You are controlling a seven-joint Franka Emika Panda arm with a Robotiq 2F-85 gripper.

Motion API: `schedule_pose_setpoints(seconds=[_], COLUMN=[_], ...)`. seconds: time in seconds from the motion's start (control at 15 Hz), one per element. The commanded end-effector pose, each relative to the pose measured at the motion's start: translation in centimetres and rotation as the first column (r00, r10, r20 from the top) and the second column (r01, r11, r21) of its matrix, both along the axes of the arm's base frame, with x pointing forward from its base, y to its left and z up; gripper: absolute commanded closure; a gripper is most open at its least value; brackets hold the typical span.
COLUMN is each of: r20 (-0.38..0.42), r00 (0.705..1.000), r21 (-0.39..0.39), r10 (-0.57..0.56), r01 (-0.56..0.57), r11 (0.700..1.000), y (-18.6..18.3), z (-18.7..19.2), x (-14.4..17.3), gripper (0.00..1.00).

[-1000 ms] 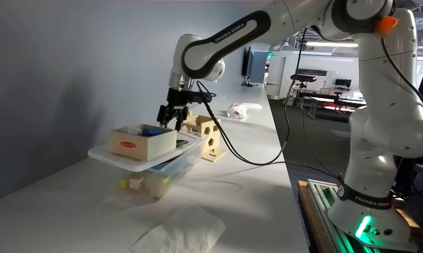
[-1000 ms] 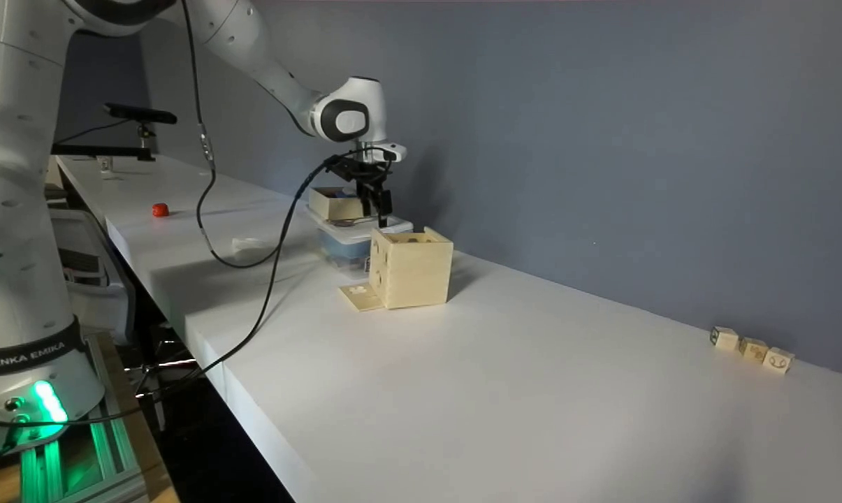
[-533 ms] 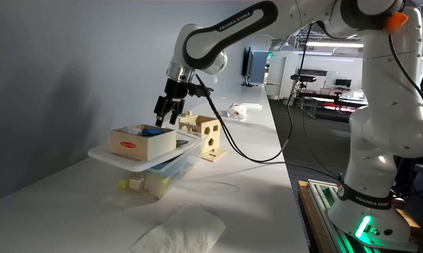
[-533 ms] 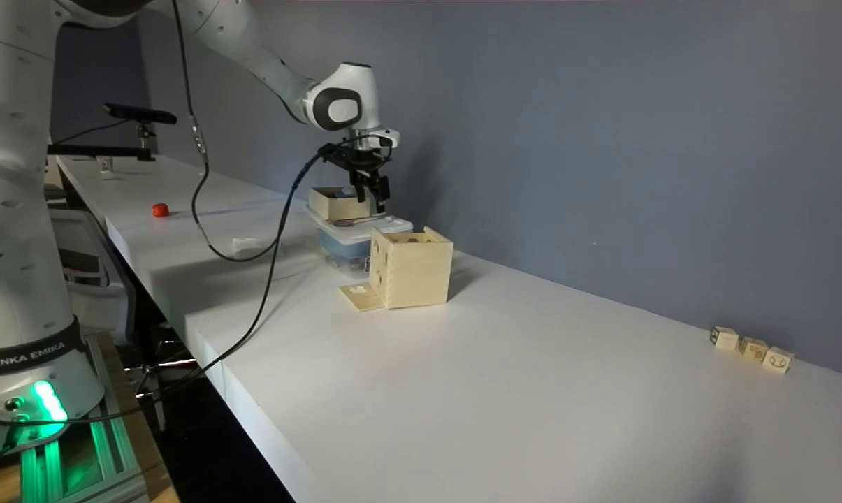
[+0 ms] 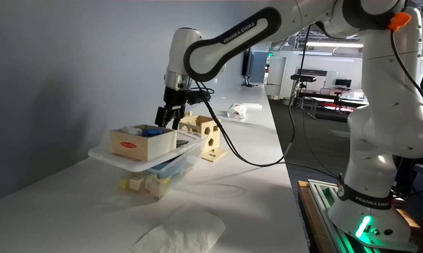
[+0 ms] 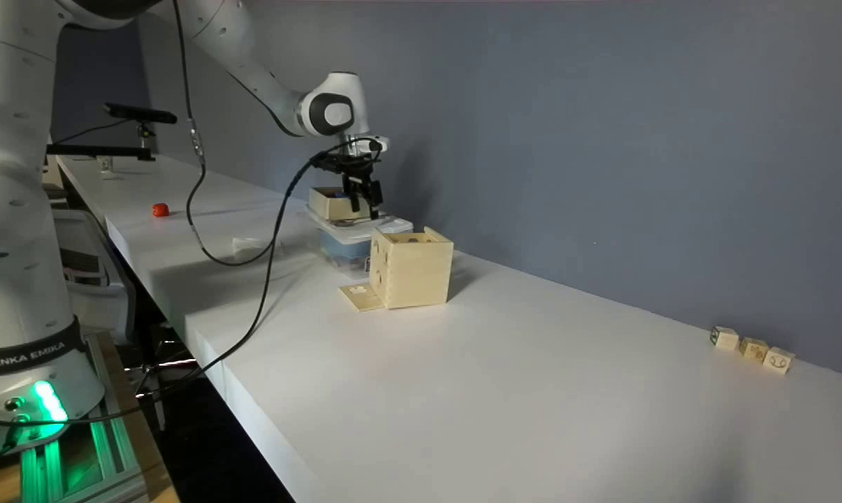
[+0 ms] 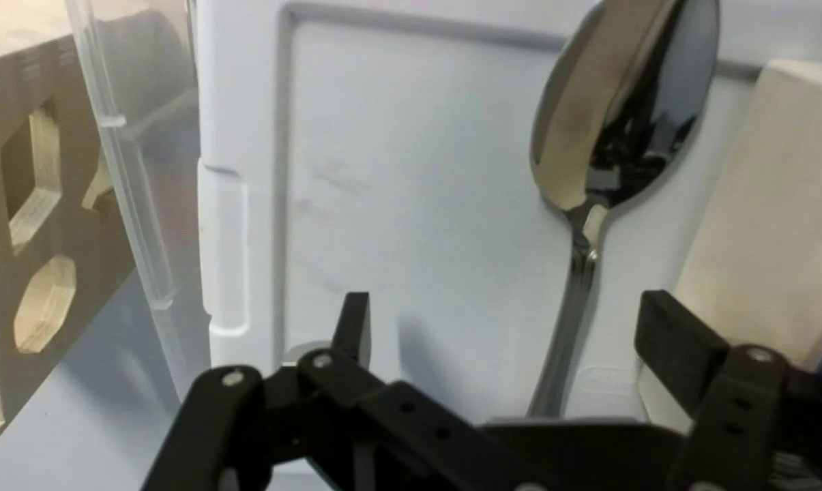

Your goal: Move the wooden cube to the left, put the paper towel on the table and put the spoon in the cube

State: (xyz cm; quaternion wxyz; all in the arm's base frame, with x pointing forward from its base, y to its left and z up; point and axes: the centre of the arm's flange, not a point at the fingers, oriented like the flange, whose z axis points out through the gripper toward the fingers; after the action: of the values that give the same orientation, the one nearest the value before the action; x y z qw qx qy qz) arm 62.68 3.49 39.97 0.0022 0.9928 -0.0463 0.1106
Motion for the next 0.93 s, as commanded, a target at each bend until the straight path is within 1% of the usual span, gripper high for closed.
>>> schedule_pose_setpoints(seconds=[0.0,0.13,0.33,0.47,0.67,0.8,0.87], r20=[0.002,0.009,-0.003,-0.011,0.027,0.048,0.046], r00=[0.998,0.996,0.992,0.992,0.994,0.993,0.993], r21=[-0.044,-0.045,-0.052,-0.035,-0.003,-0.007,-0.014], r10=[-0.056,-0.09,-0.128,-0.123,-0.106,-0.107,-0.109], r01=[0.056,0.091,0.128,0.122,0.106,0.107,0.11], r11=[0.997,0.995,0.99,0.992,0.994,0.994,0.994], y=[0.0,-0.5,-1.3,-1.4,-1.3,-1.4,-1.4], z=[-1.2,-1.5,-2.1,-2.8,-2.6,-1.9,-1.6], x=[-0.4,-0.2,0.0,0.1,0.2,0.0,-0.1], gripper=[0.0,0.0,0.0,0.0,0.0,0.0,0.0])
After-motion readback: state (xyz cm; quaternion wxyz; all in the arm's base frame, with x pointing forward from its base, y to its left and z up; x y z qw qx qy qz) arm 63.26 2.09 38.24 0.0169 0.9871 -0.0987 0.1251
